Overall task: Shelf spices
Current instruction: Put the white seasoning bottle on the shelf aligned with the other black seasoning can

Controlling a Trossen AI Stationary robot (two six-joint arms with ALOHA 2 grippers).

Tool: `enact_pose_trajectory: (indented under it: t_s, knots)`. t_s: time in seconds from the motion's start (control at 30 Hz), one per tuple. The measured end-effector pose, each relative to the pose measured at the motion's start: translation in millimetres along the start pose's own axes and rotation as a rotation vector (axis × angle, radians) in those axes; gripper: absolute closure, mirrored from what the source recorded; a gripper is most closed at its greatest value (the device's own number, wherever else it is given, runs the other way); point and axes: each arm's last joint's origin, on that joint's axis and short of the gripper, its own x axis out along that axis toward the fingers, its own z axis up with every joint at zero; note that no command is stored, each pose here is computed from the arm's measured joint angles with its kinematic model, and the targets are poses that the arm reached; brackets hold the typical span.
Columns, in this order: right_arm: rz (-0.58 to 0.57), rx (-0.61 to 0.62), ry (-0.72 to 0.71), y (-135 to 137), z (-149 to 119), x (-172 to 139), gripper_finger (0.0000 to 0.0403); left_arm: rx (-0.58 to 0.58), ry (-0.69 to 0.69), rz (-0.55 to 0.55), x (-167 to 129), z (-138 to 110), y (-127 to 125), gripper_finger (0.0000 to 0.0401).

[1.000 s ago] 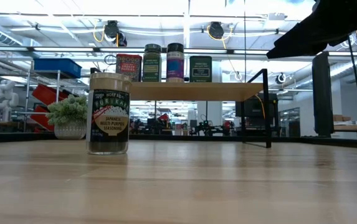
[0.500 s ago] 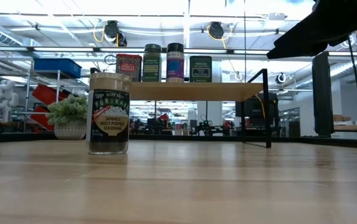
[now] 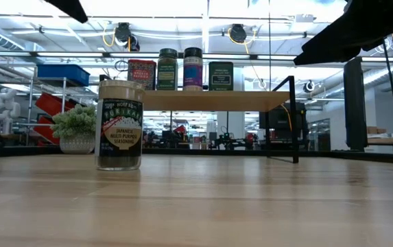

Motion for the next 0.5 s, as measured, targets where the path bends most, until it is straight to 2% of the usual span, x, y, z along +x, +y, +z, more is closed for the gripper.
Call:
enact_pose_trajectory:
  t_s: [0.13,0.5]
  knots:
    - [0.0,0.0,0.0,0.0,0.0,0.0,0.0076,-0.07,-0.085,0.006,13.4,-8.8,-7.9,0.0127]
    - [0.0,0.0,0.0,0.0,0.0,0.0,0.0076,-0.112,-0.187,0.052,46.9,-34.5,-11.6,0.0127]
